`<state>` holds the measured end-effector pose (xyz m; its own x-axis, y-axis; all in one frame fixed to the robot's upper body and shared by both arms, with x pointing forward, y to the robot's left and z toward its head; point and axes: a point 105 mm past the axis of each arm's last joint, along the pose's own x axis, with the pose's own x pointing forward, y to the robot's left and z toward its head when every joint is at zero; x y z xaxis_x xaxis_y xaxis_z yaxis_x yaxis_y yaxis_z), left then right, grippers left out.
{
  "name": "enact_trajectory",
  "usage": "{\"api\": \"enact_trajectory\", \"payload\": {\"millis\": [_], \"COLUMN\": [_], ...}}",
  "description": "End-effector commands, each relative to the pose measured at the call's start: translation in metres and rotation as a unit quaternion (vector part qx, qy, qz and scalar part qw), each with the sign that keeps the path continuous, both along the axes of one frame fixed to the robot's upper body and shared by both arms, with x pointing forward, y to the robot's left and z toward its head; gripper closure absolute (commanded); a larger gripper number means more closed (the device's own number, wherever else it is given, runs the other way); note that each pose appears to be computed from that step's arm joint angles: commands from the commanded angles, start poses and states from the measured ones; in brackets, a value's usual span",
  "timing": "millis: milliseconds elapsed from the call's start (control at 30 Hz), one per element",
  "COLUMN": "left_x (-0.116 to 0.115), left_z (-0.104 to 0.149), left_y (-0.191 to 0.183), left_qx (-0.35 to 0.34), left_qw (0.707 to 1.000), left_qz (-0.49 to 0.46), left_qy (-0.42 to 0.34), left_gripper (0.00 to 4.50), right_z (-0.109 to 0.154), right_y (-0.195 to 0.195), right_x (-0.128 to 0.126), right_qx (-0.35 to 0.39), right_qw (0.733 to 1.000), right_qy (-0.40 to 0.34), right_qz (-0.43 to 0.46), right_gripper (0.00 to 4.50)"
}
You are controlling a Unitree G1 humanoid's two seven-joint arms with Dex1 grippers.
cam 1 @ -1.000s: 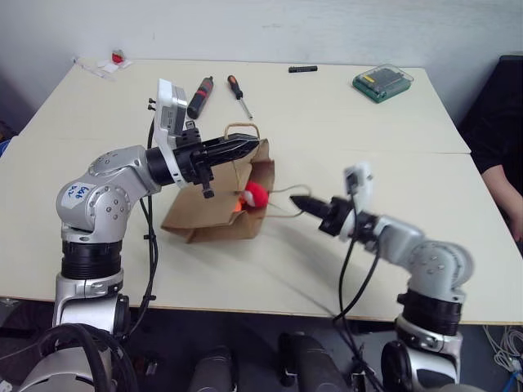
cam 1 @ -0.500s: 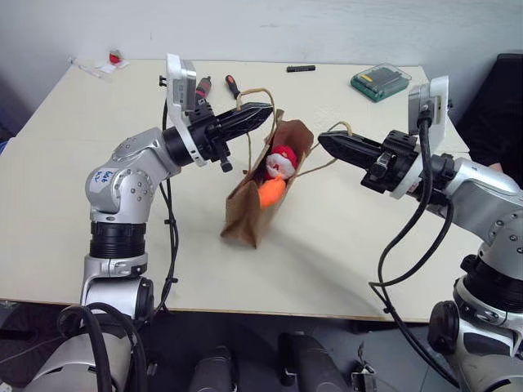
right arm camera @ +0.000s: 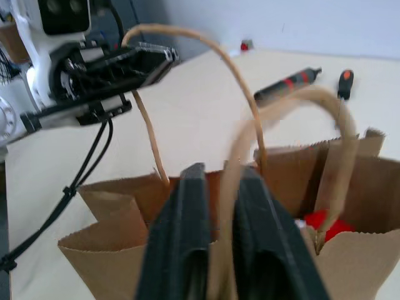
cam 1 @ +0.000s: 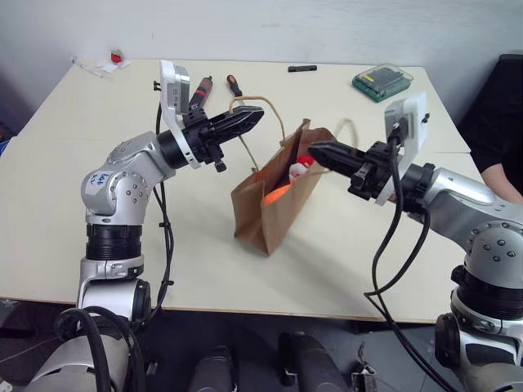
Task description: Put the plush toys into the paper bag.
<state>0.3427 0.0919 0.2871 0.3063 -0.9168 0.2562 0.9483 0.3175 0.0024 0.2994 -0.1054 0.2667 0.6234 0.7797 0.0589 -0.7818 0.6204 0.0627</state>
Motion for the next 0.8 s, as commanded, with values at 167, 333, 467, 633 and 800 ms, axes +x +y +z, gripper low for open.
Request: {"api": "enact_trajectory", "payload": {"millis": [167,333,467,633,800], "left_x": [-0.033,-0.050,-0.056,-0.059,-0.056], "left_z": [0.010,-0.017,-0.046,-0.067,-0.067], "left_y": [0.025,0.047,0.041,0.021,0.013], "left_qx": [0.019,0.050,0.092,0.118,0.118], "left_qw": [1.000,0.998,0.995,0.993,0.993], "left_qz": [-0.006,0.019,0.019,0.003,-0.006], "left_qy": [-0.019,0.024,0.036,0.026,0.012], "left_gripper": [1.84,0.21,0.04,0.04,0.04], "right_z": [0.001,-0.015,-0.018,-0.036,0.000], "right_y": [-0.026,-0.056,-0.059,-0.057,-0.043], "right_x": [-0.024,-0.040,-0.044,-0.047,-0.043], "right_qx": [-0.032,-0.070,-0.051,-0.085,0.031], "right_qw": [0.999,0.997,0.998,0.995,0.999], "right_qy": [-0.022,0.012,0.028,0.050,0.033], "right_qz": [-0.011,-0.036,-0.027,-0.020,0.017], "right_gripper": [1.32,0.24,0.24,0.24,0.24]}}
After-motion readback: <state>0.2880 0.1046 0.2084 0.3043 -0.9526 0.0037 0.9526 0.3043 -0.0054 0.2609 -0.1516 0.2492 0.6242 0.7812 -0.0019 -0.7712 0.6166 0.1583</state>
